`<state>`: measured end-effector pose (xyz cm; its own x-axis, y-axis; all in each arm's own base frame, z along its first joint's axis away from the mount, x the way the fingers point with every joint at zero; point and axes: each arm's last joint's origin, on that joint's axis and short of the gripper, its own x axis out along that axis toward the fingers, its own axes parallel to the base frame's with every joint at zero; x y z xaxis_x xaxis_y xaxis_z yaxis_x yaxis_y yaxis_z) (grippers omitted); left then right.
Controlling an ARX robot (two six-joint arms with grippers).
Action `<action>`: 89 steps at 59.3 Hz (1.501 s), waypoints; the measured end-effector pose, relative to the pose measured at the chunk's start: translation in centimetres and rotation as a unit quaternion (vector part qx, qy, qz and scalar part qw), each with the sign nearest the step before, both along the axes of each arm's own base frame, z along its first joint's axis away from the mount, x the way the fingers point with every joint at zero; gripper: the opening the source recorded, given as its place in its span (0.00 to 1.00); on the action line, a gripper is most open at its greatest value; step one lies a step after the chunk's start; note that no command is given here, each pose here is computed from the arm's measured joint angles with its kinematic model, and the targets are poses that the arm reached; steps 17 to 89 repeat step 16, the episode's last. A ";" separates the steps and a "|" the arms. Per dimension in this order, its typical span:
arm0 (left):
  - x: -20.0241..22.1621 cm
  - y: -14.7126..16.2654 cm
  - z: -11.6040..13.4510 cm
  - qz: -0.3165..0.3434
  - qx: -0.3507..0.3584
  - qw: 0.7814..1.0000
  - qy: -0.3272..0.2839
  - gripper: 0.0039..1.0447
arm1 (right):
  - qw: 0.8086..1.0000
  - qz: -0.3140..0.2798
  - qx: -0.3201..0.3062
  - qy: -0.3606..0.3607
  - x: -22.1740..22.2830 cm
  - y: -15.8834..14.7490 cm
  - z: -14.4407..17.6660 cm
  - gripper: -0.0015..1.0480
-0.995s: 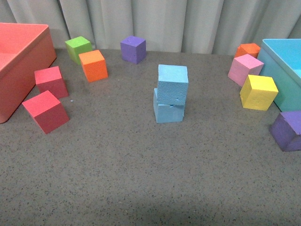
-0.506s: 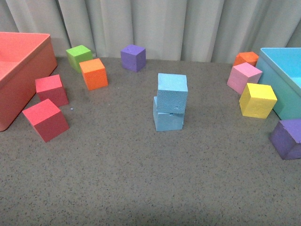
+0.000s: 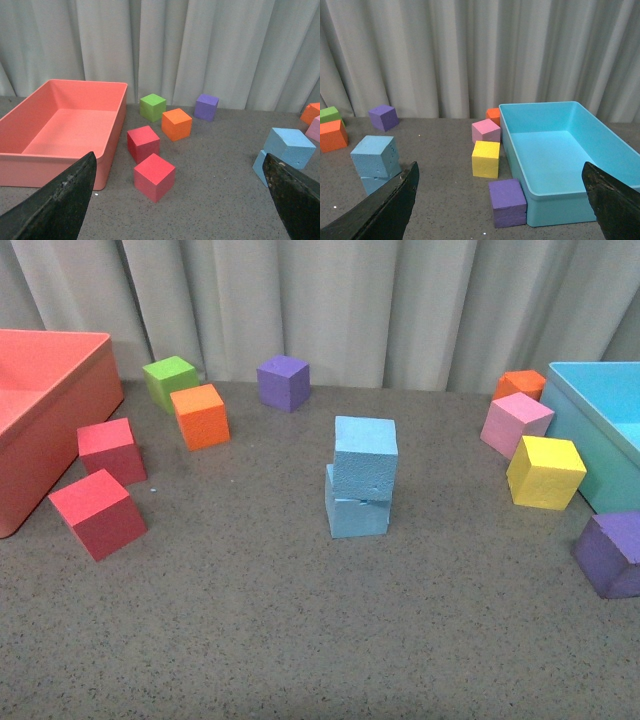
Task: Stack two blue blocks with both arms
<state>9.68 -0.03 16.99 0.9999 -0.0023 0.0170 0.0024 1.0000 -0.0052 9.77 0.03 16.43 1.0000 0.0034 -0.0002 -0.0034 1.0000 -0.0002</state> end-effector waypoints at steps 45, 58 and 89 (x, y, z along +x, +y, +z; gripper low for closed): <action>0.0 0.0 0.0 0.000 0.000 1.000 0.000 0.94 | 1.000 0.000 0.000 0.000 0.0 0.0 0.0 0.91; 0.0 0.0 0.0 0.000 0.000 1.000 0.000 0.94 | 1.000 0.000 0.000 0.000 0.0 0.0 0.0 0.91; 0.0 0.0 0.0 0.000 0.000 1.000 0.000 0.94 | 1.000 0.000 0.000 0.000 0.0 0.0 0.0 0.91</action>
